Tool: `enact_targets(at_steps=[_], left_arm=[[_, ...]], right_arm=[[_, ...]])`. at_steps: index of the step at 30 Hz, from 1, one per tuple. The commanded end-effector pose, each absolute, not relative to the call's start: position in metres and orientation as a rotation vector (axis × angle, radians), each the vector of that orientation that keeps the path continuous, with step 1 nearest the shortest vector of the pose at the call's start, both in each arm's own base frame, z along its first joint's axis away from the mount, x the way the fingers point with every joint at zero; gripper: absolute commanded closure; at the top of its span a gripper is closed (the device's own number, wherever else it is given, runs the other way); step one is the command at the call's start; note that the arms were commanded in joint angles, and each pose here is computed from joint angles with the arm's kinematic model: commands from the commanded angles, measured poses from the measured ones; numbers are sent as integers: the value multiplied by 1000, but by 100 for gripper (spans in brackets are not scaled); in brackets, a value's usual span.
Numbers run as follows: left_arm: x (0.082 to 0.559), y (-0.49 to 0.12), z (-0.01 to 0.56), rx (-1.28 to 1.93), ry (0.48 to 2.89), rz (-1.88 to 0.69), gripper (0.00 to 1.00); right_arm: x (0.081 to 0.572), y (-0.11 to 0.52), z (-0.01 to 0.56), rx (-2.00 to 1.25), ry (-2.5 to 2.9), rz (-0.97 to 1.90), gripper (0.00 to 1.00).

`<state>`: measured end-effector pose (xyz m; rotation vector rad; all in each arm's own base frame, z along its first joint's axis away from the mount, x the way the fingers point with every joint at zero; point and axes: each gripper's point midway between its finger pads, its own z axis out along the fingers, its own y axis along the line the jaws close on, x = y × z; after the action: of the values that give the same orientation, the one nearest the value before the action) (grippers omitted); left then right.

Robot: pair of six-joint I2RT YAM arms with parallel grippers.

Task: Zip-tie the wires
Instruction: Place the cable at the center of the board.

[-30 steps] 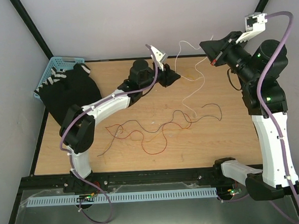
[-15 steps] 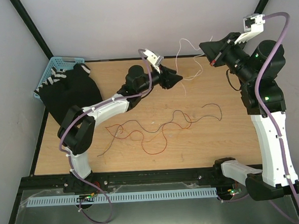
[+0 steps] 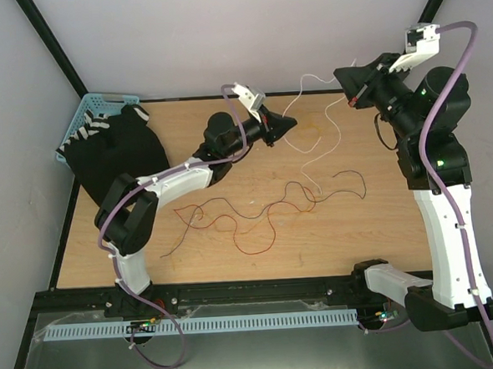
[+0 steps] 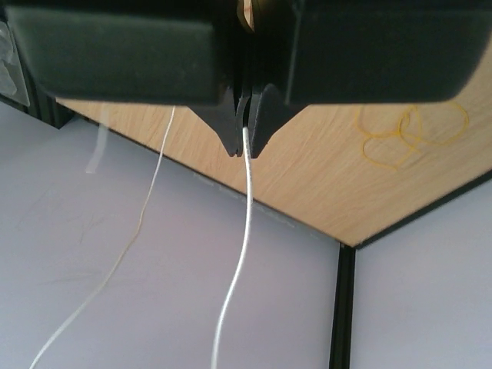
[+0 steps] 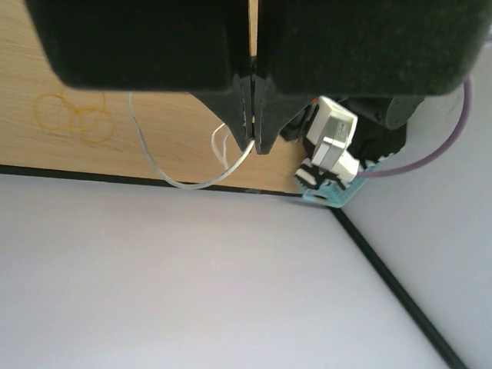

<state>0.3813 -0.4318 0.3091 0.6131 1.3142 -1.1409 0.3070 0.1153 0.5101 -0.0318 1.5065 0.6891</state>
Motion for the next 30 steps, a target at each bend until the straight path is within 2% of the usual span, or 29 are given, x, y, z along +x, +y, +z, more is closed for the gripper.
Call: enact_targets(at_steps=[1, 8, 14, 19, 30], left_arm=[[372, -419, 304, 618, 1316, -1121, 100], [342, -377, 273, 702, 1519, -1051, 100], [297, -366, 263, 771, 1671, -1191, 100], [274, -360, 259, 775, 1773, -1261, 100], [223, -291, 174, 686, 2246, -1122, 100]], right_arm=[[312, 90, 509, 26, 1499, 525, 100], [324, 48, 448, 86, 1699, 219, 100], [302, 10, 427, 188, 1758, 13, 100], [297, 25, 384, 124, 1886, 66, 100], [275, 118, 180, 56, 2200, 479, 100]])
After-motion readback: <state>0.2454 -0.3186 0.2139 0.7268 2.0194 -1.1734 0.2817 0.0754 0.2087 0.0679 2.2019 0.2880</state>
